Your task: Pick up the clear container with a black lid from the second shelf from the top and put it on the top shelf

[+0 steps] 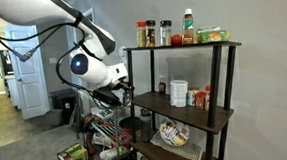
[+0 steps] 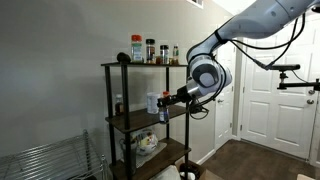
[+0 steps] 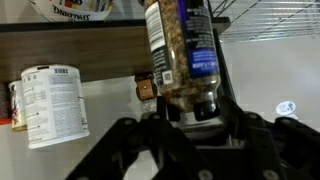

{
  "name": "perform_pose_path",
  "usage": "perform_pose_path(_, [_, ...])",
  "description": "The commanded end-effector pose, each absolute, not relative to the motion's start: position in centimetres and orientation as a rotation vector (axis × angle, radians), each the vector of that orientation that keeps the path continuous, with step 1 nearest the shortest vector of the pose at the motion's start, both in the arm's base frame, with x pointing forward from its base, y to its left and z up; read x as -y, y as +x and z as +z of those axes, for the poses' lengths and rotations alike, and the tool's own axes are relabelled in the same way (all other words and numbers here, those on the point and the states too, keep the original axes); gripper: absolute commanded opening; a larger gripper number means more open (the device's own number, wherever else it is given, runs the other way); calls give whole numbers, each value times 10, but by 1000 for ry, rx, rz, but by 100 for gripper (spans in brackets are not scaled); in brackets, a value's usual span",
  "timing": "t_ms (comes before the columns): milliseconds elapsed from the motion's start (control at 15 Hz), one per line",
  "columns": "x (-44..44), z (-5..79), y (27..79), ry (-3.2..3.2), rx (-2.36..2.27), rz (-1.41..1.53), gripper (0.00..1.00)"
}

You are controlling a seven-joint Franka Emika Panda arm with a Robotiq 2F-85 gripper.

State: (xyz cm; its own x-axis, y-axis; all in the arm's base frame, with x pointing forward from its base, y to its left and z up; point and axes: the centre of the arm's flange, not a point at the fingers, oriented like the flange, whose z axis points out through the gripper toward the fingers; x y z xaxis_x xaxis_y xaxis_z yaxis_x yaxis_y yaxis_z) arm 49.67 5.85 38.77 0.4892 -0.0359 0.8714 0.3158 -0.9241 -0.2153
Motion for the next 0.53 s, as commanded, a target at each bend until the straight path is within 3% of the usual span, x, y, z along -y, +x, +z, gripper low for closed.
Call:
perform_pose_path(0, [-64,436,459,-2365,250,-1516,31])
perform_pose_path(467, [-75,483,422,-2304,246,-1627,31])
